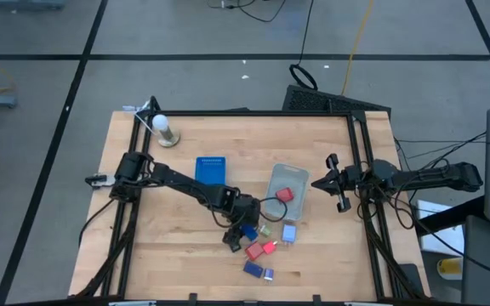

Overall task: Pick & Place Office items
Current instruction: Put the blue digital clock into the blue bin

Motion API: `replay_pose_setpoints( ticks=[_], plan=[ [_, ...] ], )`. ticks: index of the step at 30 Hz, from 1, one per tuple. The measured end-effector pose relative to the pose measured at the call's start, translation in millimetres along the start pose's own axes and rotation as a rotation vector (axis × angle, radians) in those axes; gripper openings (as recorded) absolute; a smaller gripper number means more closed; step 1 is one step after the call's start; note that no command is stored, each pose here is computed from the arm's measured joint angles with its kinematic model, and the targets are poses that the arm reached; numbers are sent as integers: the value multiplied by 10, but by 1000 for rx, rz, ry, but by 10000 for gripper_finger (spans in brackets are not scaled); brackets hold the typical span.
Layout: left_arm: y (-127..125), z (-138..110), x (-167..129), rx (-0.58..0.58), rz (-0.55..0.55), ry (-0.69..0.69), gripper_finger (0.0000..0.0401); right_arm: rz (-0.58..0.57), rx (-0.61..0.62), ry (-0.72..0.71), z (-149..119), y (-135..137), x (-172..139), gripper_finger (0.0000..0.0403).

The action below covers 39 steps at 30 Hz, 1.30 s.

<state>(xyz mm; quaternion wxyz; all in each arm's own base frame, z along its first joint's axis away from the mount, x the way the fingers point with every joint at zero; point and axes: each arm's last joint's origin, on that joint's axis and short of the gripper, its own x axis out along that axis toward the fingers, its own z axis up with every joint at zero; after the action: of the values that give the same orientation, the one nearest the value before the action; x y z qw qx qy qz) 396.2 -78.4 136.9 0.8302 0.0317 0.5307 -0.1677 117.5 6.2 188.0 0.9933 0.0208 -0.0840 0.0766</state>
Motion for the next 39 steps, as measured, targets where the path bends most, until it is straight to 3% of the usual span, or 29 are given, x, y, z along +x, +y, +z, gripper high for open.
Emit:
replay_pose_setpoints(
  ticks=[5, 9, 13, 16, 20, 25, 29, 35, 39],
  plan=[
    [84, 0, -14, -17, 24, -9, 206, 0, -4, 0, 0, 0, 0, 1],
    [62, -6, -9, 97, 14, -2, 174, 2, 1, 1, -1, 1, 0, 1],
    [-35, -4, 1, 182, 66, 16, 166, 3, 1, 1, -1, 1, 0, 1],
    [-77, 8, -8, 178, 88, 11, 177, 3, -1, 1, -1, 1, 0, 1],
    [-94, 113, -97, 142, 94, 12, 220, 3, -2, 1, -1, 1, 0, 1],
    [-170, 216, -154, 292, 171, 7, 275, 3, 1, 3, -3, 1, 0, 1],
    [-261, 279, -177, 432, 150, -17, 305, 3, 2, 10, -9, 1, 0, 1],
    [-280, 283, -170, 597, 100, -28, 304, 3, -9, 9, -9, 1, 0, 1],
    [-176, 302, -187, 607, 86, -57, 280, 3, -9, 10, -10, 0, 0, 1]
  ],
)
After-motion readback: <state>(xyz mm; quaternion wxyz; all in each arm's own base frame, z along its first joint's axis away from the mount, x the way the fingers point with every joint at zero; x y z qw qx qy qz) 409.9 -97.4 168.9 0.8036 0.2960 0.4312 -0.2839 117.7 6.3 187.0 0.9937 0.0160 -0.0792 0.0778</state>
